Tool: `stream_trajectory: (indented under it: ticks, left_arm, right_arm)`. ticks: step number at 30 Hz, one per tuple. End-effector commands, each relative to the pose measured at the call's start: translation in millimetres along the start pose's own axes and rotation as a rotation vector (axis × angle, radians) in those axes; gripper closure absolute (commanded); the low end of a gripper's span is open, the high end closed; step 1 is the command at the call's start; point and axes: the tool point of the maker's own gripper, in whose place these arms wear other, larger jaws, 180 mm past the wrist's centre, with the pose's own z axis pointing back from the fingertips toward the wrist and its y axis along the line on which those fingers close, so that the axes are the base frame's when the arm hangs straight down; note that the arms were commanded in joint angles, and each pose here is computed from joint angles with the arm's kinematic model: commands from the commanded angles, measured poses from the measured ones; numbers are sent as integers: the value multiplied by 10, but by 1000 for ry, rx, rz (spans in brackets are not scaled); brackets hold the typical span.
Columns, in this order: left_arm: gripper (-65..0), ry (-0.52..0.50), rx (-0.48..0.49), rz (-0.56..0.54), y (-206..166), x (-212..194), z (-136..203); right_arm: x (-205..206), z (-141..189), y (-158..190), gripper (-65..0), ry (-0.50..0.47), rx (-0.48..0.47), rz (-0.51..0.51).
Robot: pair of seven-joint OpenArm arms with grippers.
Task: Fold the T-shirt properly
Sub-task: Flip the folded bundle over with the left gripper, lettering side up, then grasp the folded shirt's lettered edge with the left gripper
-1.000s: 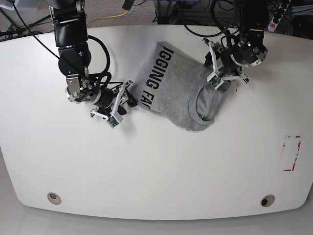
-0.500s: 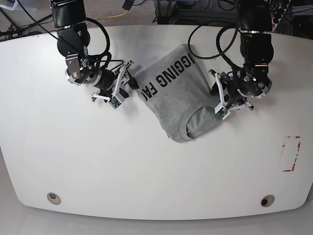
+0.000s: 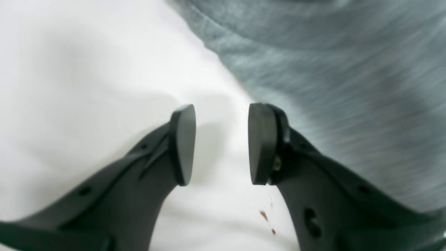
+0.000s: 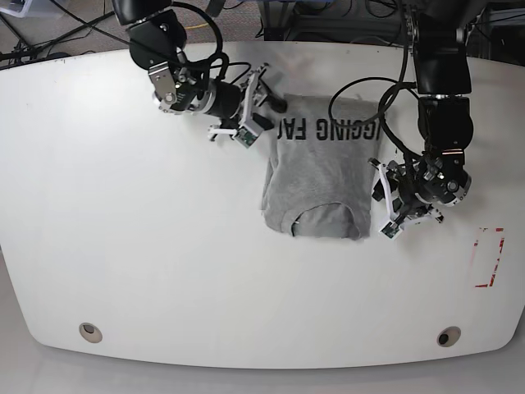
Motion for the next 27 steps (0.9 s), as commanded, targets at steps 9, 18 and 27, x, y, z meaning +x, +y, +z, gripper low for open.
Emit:
stream_trajectory:
  ticks: [9,18,27]
  left_arm:
    - [-232,-188,139,-137,46,509,593]
    - [-286,-227,31,-92,-687,389,583]
    - [-419,-238,84,237,-780,342,496]
  right_arm:
    - [227,-66,160,-266,-49,31,14]
    - [191,232,-83,-266,-26,-28,95]
    - [152,599,-657,-266,-55,-196,21]
